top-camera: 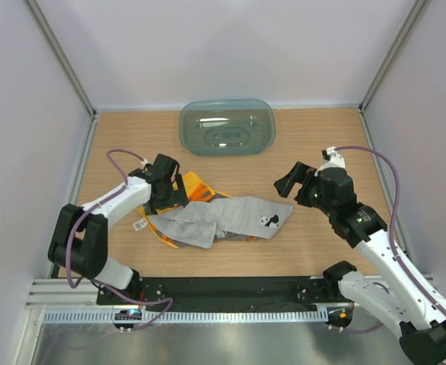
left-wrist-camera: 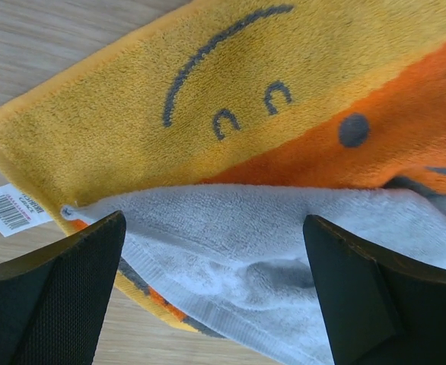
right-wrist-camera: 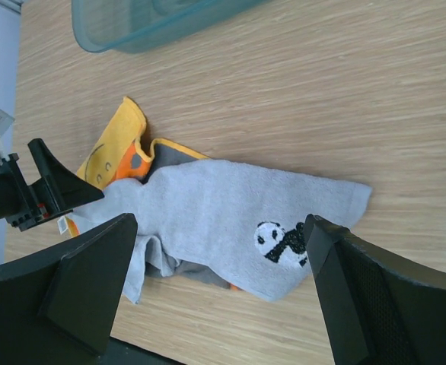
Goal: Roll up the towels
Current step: Move the towel to the center of the board
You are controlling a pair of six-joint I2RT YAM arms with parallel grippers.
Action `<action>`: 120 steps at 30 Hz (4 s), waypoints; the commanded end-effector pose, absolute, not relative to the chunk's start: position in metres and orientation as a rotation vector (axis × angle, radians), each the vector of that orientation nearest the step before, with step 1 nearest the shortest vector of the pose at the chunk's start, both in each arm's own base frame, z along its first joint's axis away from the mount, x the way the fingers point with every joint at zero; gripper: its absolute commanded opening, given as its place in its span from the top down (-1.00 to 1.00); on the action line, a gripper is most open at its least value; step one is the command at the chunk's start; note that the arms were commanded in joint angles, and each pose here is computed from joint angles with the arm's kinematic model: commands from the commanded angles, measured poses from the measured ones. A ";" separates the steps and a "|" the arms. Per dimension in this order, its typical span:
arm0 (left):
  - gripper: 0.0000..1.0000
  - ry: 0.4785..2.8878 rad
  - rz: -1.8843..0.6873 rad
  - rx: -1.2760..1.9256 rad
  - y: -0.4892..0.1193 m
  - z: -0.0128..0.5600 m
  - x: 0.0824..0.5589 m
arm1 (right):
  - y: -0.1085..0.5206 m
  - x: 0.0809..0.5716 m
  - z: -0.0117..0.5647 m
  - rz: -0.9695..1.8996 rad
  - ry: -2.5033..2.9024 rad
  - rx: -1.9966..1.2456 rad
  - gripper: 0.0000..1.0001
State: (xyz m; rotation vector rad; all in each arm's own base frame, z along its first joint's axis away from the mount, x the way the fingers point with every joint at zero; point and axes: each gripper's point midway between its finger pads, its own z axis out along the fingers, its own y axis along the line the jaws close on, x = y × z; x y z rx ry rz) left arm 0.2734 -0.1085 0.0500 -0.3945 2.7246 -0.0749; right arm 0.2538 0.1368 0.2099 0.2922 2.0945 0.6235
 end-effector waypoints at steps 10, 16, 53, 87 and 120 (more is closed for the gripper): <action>-0.94 2.851 0.182 -0.350 -0.110 -0.009 0.271 | 0.133 0.244 0.218 0.607 2.111 0.282 -0.99; 0.97 2.852 0.203 -0.402 -0.101 -0.015 0.279 | 0.142 0.252 0.213 0.629 2.123 0.263 -0.99; -1.00 2.110 -0.237 -0.993 0.052 0.178 0.274 | 0.435 0.295 0.136 0.626 2.403 -0.407 -0.70; -0.96 2.167 -0.295 -0.904 0.032 0.176 0.282 | 0.479 0.308 0.066 0.601 2.522 -0.437 -0.18; -0.90 2.172 -0.243 -0.863 0.032 0.178 0.282 | 0.255 0.289 0.264 0.129 2.299 -0.298 0.94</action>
